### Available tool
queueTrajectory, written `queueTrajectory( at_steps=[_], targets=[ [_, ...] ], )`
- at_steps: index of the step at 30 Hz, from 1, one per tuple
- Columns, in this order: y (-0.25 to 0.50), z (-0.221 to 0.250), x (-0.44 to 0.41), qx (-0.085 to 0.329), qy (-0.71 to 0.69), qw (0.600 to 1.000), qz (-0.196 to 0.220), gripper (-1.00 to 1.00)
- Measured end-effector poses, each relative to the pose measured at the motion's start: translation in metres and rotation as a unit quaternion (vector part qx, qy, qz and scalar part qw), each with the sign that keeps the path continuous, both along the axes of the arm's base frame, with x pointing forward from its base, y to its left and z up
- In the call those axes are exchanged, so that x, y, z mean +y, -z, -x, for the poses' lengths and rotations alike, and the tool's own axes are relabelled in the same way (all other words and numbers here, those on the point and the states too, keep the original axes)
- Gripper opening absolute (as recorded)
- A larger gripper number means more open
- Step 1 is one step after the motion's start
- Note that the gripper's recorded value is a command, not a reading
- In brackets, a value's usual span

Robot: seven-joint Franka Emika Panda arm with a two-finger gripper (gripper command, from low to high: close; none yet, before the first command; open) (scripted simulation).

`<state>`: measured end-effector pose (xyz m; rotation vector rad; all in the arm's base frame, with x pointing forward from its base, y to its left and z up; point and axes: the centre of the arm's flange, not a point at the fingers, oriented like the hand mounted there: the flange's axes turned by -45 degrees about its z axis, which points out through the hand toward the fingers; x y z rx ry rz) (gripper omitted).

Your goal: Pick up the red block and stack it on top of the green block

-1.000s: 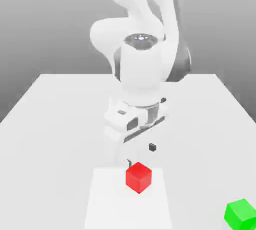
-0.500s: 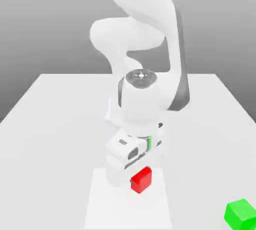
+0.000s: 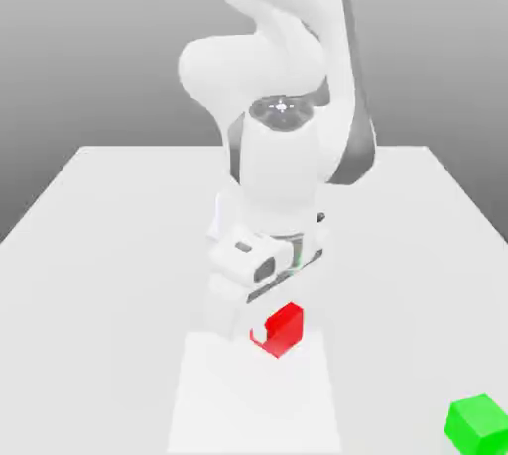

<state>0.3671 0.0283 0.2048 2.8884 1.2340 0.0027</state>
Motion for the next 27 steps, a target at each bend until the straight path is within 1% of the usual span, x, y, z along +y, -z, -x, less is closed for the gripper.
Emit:
queueTrajectory(
  at_steps=[4,9,13,17,19,21,22,27],
  targets=[
    [-0.013,-0.028,0.014,0.000,-0.058,0.998,0.010,-1.00],
    [-0.026,-0.069,0.086,-0.002,-0.205,0.979,0.018,-1.00],
    [-0.035,-0.094,0.140,-0.001,-0.307,0.952,0.016,-1.00],
    [-0.040,-0.107,0.208,0.001,-0.413,0.911,0.006,-1.00],
    [-0.028,-0.109,0.229,0.001,-0.444,0.896,0.002,-1.00],
    [-0.002,-0.110,0.235,0.001,-0.451,0.892,0.001,-1.00],
    [0.013,-0.110,0.235,0.002,-0.452,0.892,0.001,1.00],
    [0.013,-0.110,0.235,0.002,-0.452,0.892,0.001,1.00]
  ],
)
